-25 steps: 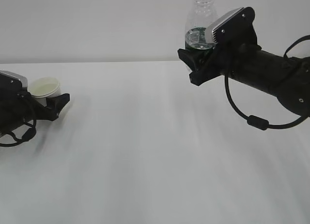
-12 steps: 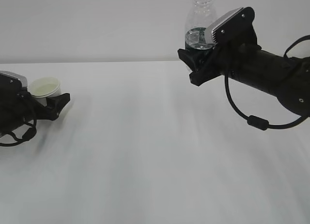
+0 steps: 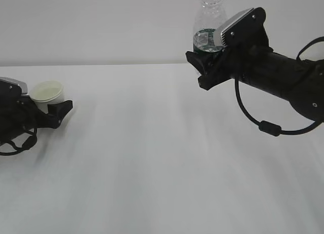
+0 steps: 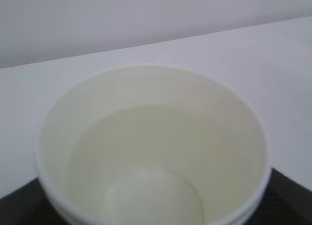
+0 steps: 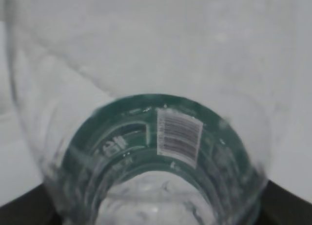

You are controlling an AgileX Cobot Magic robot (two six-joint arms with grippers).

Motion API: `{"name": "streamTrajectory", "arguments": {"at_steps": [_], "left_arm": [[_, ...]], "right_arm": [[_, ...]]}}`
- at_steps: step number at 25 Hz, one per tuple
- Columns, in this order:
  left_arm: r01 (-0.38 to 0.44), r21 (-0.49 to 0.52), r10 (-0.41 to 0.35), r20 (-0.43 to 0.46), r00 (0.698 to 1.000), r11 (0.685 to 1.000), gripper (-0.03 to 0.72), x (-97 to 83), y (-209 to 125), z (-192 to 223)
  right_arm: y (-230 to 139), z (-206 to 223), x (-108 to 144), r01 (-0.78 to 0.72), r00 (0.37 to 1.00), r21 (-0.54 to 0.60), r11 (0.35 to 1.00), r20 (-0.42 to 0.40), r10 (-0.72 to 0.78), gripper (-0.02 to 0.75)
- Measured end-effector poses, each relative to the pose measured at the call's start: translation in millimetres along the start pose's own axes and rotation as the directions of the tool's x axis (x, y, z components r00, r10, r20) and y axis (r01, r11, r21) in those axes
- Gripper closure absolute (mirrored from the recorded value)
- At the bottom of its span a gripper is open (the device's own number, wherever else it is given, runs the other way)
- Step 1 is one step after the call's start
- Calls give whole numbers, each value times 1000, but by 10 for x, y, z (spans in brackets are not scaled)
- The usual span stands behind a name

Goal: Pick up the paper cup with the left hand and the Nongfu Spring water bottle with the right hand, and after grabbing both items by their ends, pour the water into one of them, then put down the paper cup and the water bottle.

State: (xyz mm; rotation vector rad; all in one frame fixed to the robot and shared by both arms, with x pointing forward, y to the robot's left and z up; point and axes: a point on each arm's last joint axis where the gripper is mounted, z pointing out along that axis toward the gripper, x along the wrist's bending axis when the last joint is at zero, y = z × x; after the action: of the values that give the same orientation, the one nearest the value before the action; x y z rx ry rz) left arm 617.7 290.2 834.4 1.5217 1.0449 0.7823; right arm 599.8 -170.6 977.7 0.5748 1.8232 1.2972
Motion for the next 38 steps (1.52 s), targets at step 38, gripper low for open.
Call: {"name": "streamTrajectory", "arguments": {"at_steps": [38], "left_arm": [[37,107,-32,-47,998,994,69,-131,39,-350]], "right_arm": [[12,0,0,5,1000,-13,1000,0,-5,256]]}}
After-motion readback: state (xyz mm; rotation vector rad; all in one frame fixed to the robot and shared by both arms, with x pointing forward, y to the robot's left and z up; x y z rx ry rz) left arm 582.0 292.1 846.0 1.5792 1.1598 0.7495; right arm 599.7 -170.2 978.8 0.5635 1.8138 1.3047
